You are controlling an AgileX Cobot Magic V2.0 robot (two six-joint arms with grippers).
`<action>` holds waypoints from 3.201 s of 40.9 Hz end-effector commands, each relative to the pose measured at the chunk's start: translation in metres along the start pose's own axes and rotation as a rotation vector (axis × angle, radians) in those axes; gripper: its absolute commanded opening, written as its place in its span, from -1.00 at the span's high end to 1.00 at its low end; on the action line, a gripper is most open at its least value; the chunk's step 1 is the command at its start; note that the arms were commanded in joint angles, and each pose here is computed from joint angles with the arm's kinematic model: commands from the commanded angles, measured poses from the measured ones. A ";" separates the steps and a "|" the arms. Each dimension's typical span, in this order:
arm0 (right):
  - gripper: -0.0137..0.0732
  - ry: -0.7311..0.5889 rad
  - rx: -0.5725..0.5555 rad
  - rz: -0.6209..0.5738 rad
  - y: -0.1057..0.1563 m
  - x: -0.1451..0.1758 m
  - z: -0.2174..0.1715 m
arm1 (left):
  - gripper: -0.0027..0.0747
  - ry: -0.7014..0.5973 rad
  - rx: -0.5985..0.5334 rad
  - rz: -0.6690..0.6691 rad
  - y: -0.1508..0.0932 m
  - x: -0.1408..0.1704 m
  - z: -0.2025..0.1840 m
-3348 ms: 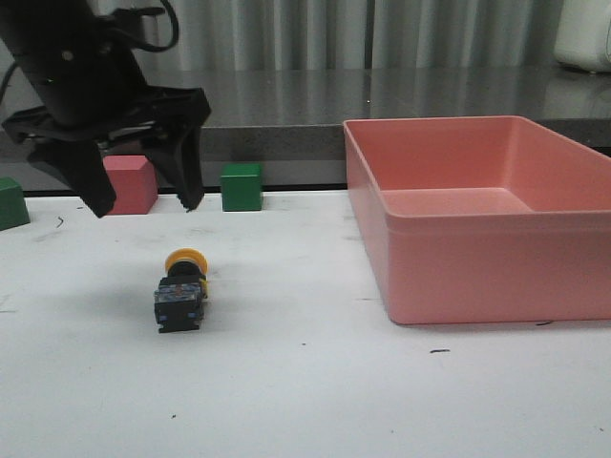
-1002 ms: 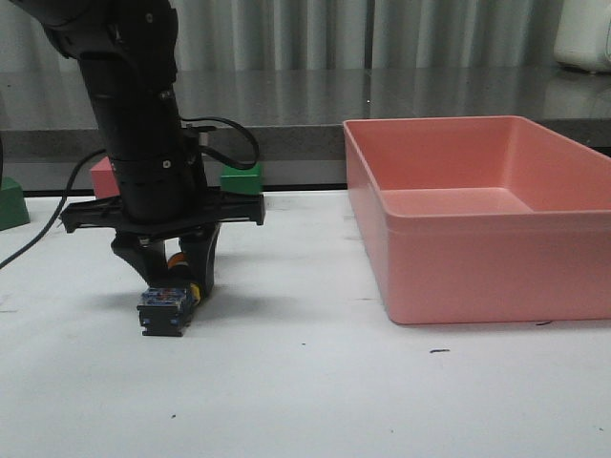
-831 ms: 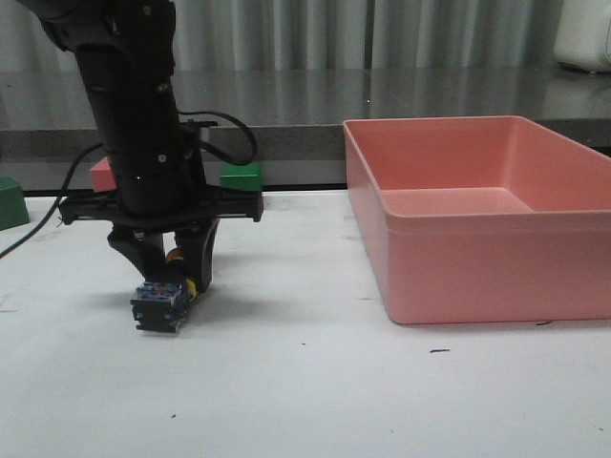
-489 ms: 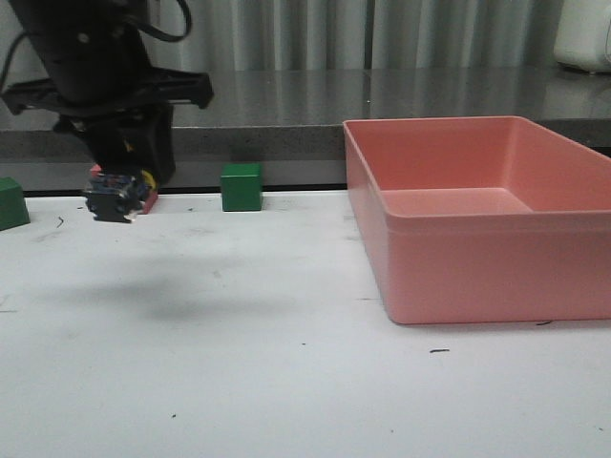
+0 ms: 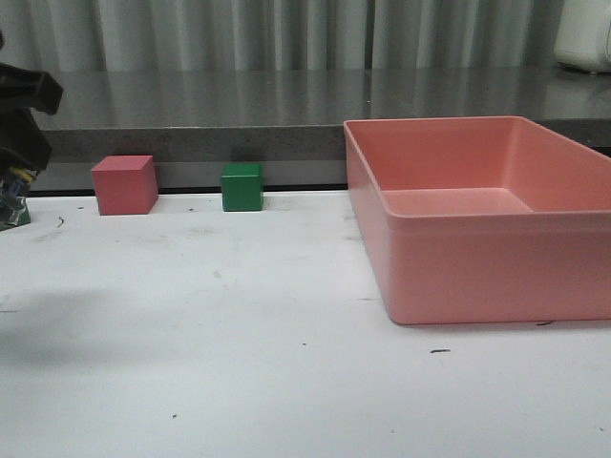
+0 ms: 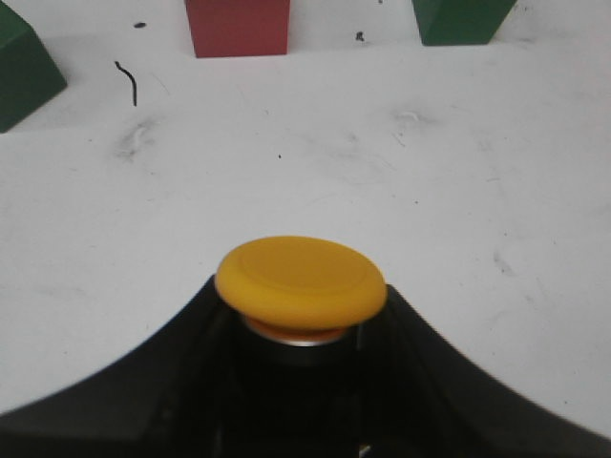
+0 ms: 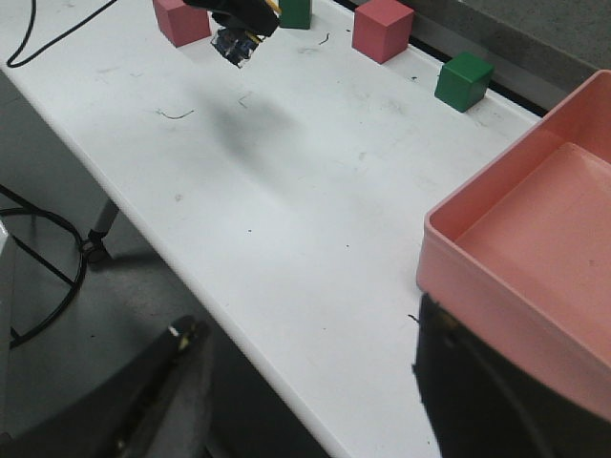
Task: Place and stand button with both arms
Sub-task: 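Rotate the held button cap-up and lower it onto the table, then open the left gripper and withdraw, leaving the button standing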
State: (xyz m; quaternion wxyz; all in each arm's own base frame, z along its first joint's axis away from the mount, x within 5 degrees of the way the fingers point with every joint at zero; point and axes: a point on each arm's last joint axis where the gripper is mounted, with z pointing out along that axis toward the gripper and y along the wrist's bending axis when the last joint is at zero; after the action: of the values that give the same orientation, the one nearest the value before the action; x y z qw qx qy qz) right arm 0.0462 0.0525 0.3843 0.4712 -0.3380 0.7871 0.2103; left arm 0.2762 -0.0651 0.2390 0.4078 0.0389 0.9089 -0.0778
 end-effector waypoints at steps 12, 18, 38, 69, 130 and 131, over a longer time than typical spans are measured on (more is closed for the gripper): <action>-0.41 -0.084 0.000 -0.004 0.000 -0.011 -0.003 | 0.50 -0.527 0.112 0.101 0.000 0.034 -0.017; -0.41 -0.084 0.000 -0.004 0.000 -0.011 -0.003 | 0.50 -0.639 0.148 0.093 -0.001 0.042 -0.005; -0.41 -0.084 0.000 -0.004 0.000 -0.011 -0.003 | 0.50 -0.724 0.193 0.029 0.002 0.065 0.052; -0.41 -0.084 0.000 -0.004 0.000 -0.011 -0.003 | 0.49 -0.677 0.194 0.005 0.002 0.063 0.085; -0.41 -0.084 0.000 -0.004 0.000 -0.011 -0.003 | -0.45 -0.233 0.076 0.062 -0.002 0.055 -0.066; -0.41 -0.084 0.000 -0.004 0.000 -0.011 -0.003 | -0.45 -0.232 0.072 0.068 -0.004 0.047 -0.075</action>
State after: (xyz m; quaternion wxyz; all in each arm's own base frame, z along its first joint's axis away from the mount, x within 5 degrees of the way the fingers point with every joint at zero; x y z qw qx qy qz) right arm 0.0462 0.0525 0.3843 0.4712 -0.3380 0.7871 0.2103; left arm 0.1908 -0.0526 0.2149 0.4900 0.0788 0.8627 -0.0969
